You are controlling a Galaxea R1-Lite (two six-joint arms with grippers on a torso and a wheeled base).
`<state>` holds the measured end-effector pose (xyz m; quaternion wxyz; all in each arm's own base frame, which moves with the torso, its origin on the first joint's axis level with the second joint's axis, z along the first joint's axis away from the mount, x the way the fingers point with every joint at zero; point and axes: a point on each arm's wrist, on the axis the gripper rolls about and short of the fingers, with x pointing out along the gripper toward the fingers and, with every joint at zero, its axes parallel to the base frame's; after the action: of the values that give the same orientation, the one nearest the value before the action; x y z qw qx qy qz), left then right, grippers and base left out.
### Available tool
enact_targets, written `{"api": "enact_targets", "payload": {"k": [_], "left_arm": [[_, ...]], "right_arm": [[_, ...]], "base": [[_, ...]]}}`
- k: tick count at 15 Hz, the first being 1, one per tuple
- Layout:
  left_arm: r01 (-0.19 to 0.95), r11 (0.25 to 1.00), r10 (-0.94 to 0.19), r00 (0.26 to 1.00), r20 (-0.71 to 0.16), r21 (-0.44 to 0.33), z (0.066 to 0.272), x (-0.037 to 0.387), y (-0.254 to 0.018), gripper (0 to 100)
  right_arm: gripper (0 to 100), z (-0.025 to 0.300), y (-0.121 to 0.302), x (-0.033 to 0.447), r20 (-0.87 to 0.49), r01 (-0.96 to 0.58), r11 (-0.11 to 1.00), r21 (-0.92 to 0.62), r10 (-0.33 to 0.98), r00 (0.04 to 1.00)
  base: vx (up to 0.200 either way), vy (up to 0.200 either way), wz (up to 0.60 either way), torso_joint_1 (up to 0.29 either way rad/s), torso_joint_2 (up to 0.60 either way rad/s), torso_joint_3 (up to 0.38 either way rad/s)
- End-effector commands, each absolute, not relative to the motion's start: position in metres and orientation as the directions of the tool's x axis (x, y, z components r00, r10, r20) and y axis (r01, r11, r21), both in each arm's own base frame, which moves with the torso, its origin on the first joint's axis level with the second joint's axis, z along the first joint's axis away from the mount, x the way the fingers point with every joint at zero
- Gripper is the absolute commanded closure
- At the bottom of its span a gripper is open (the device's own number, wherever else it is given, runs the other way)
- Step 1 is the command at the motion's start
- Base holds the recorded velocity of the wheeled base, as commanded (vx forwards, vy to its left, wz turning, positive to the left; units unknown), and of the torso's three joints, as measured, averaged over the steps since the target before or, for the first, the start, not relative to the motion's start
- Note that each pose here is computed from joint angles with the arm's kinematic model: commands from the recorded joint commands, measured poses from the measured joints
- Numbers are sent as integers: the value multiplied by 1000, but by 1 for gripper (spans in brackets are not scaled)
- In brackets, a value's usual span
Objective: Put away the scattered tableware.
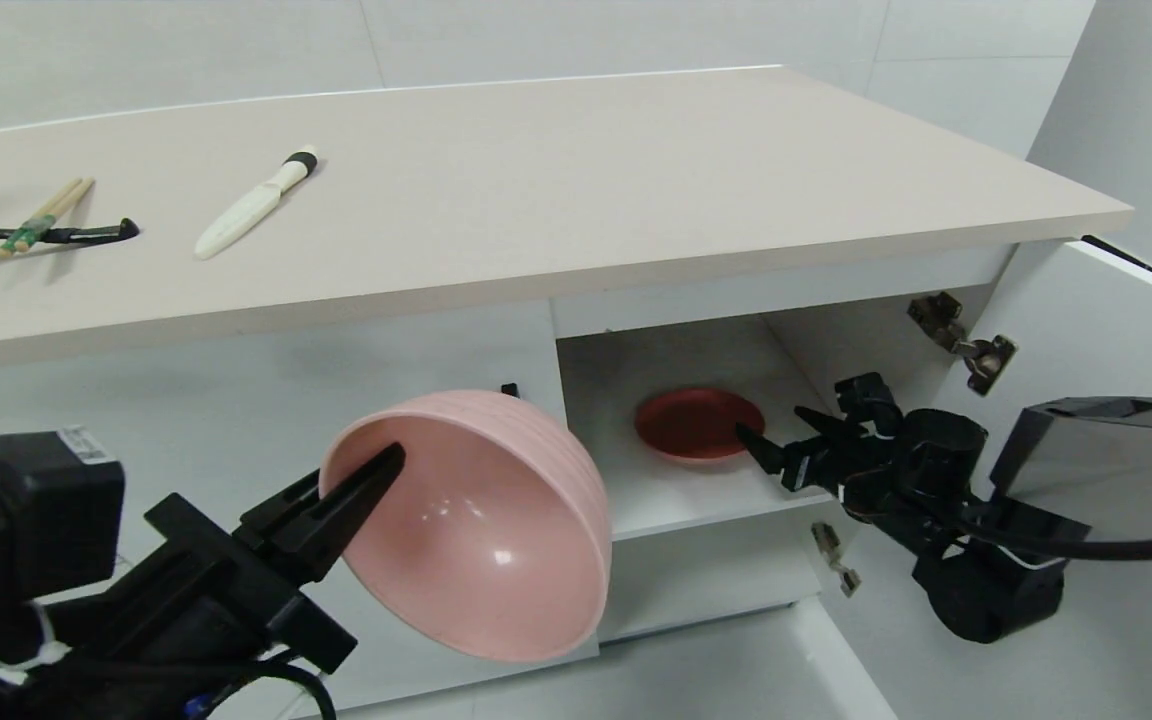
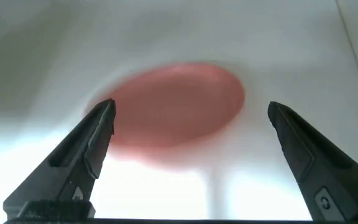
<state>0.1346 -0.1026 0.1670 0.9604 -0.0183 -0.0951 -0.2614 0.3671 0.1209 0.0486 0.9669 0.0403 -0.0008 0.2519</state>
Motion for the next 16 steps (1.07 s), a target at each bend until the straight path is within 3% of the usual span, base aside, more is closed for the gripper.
{"api": "enact_targets", "payload": {"k": [1, 5, 8, 12, 16], "left_arm": [[502, 864, -503, 851, 154, 44, 161, 146, -112, 100], [515, 851, -525, 842, 123, 106, 148, 162, -131, 100], [616, 779, -625, 778, 62, 118, 136, 151, -155, 100], [613, 775, -616, 787, -32, 157, 109, 167, -185, 100], [619, 770, -623, 782, -21, 155, 102, 175, -217, 100]], "right_arm": [[0, 97, 106, 302, 27, -500, 866, 21, 499, 866], [0, 112, 85, 231, -26, -511, 859, 17, 511, 859], [0, 119, 74, 200, -20, -511, 859, 16, 511, 859], [0, 124, 71, 190, -3, -509, 861, 13, 509, 861], [0, 118, 70, 189, -30, -510, 860, 18, 510, 860]], "base": [[0, 0, 0, 0, 0, 0], [0, 0, 0, 0, 0, 0], [0, 0, 0, 0, 0, 0], [0, 0, 0, 0, 0, 0], [0, 0, 0, 0, 0, 0]]}}
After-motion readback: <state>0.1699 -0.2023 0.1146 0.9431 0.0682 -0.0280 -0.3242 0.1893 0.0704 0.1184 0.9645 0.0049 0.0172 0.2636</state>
